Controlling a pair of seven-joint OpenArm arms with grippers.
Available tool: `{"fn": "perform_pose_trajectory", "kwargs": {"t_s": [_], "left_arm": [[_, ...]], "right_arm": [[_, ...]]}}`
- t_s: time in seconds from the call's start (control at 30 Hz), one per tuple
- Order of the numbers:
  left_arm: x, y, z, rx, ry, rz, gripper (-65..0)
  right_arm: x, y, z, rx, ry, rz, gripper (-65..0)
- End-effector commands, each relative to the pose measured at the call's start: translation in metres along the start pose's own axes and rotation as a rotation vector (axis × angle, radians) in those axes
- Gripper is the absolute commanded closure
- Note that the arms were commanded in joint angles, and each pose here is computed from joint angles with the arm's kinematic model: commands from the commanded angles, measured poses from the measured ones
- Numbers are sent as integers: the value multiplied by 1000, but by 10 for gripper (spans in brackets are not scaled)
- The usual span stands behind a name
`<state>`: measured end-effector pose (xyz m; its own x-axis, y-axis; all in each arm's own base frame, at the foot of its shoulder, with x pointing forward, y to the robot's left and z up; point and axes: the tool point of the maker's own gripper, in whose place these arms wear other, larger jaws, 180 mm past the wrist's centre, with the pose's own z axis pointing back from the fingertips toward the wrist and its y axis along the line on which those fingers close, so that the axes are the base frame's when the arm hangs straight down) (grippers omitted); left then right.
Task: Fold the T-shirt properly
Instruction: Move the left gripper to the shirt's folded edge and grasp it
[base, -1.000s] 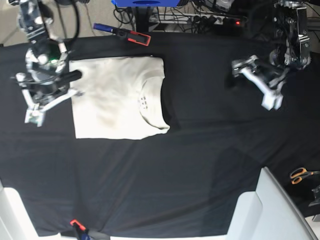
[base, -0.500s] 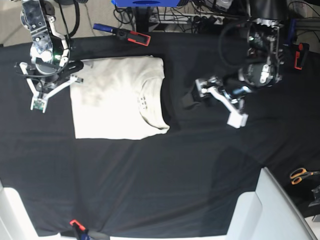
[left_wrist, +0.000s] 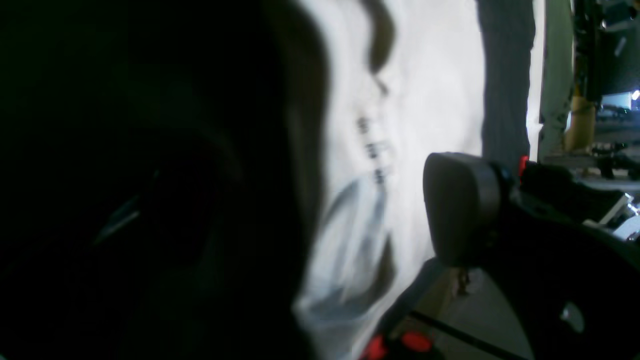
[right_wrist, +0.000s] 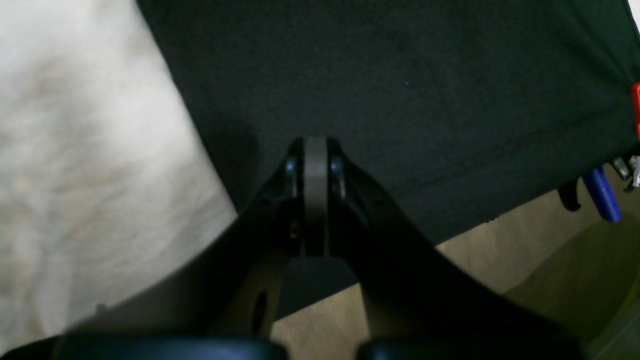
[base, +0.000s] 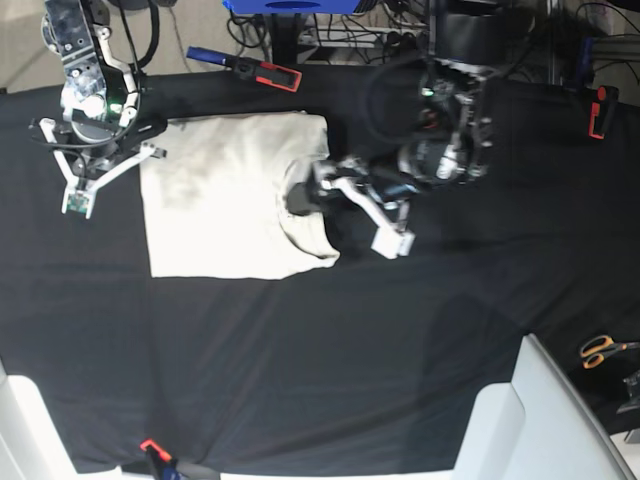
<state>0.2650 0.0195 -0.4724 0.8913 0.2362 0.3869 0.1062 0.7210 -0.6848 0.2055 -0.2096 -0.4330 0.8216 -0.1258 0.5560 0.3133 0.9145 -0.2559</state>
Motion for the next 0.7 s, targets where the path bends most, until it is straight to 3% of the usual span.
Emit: {"fn": "perform_pose_trajectory", "kwargs": {"t_s": [0.0, 0.43, 0.67], "left_arm": [[-13, 4, -2, 26, 50, 2, -640], [-28, -11, -21, -7, 68, 62, -640], [-35, -32, -37, -27, 147, -61, -638]], "right_arm": [[12, -4, 2, -10, -47, 1, 0], [11, -4, 2, -10, -44, 2, 0], [11, -4, 2, -10, -44, 2, 0]]}}
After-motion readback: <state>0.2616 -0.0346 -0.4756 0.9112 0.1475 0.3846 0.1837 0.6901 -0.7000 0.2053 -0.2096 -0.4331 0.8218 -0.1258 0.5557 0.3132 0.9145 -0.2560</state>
